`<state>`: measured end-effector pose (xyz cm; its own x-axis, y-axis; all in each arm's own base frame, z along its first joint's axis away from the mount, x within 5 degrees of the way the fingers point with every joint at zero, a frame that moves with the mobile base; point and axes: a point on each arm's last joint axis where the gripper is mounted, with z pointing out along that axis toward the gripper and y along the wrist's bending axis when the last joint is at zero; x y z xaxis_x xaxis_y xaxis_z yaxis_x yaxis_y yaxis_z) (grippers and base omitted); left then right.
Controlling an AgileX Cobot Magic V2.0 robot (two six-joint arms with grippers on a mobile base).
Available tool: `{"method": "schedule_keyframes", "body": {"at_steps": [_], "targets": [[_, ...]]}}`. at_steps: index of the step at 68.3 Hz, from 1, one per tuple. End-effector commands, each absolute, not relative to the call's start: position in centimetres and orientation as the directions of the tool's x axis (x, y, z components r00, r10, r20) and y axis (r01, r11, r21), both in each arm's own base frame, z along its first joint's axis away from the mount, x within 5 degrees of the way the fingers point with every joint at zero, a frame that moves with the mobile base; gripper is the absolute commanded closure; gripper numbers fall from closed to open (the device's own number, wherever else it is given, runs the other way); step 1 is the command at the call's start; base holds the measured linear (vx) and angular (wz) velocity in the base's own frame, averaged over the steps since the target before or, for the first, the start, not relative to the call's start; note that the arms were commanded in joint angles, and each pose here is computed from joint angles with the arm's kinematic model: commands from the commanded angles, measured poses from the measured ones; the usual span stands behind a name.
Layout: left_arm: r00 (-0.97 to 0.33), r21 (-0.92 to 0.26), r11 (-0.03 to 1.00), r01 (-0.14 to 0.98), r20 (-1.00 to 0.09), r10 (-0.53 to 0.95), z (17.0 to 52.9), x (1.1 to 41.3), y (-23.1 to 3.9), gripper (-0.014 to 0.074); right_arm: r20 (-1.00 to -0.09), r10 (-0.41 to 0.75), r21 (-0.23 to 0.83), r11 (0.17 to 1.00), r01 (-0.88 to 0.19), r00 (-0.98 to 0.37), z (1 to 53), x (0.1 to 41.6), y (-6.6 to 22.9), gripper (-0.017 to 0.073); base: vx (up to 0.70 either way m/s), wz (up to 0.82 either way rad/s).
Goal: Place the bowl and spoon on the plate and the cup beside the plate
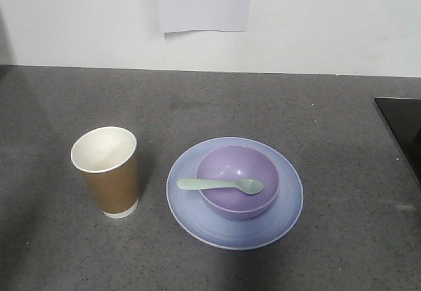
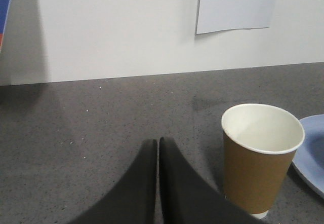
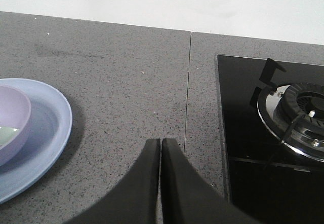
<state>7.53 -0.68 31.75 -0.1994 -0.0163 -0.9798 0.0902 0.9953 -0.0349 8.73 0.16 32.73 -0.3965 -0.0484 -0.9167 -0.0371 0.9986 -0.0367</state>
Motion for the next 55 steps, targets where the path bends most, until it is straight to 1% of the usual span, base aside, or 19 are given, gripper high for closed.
{"method": "schedule_keyframes", "body": {"at_steps": [1, 16, 22, 30, 37, 55], "targets": [[-0.084, -0.054, 0.992, 0.113, -0.995, -0.044, 31.7, 7.5, -0.9, 0.0601, -0.949, -0.054, -0.050, 0.999, -0.021, -0.311, 34.1, 9.0, 0.0, 0.0570, 0.00, 0.00], [0.058, -0.057, 0.989, 0.140, -0.996, -0.065, 26.2, 6.8, -0.9, 0.0600, -0.949, -0.054, -0.050, 0.999, -0.021, -0.311, 34.1, 9.0, 0.0, 0.0570, 0.00, 0.00], [0.094, -0.052, 0.988, 0.145, -0.993, -0.066, 24.5, 6.4, -0.9, 0.0600, -0.949, -0.054, -0.050, 0.999, -0.021, -0.311, 34.1, 9.0, 0.0, 0.0570, 0.00, 0.00], [0.108, -0.049, 0.988, 0.146, -0.992, -0.065, 22.7, 5.9, -0.9, 0.0600, -0.949, -0.054, -0.050, 0.999, -0.021, -0.311, 34.1, 9.0, 0.0, 0.0570, 0.00, 0.00], [0.128, -0.048, 0.988, 0.148, -0.989, -0.068, 21.8, 5.6, -0.8, 0.0600, -0.949, -0.054, -0.050, 0.999, -0.021, -0.309, 34.1, 9.0, 0.0, 0.0570, 0.00, 0.00], [0.149, -0.027, 0.989, 0.146, -0.988, -0.049, 21.7, 5.3, -0.8, 0.0600, -0.949, -0.054, -0.050, 0.999, -0.021, -0.311, 34.1, 9.0, 0.0, 0.0570, 0.00, 0.00]]}}
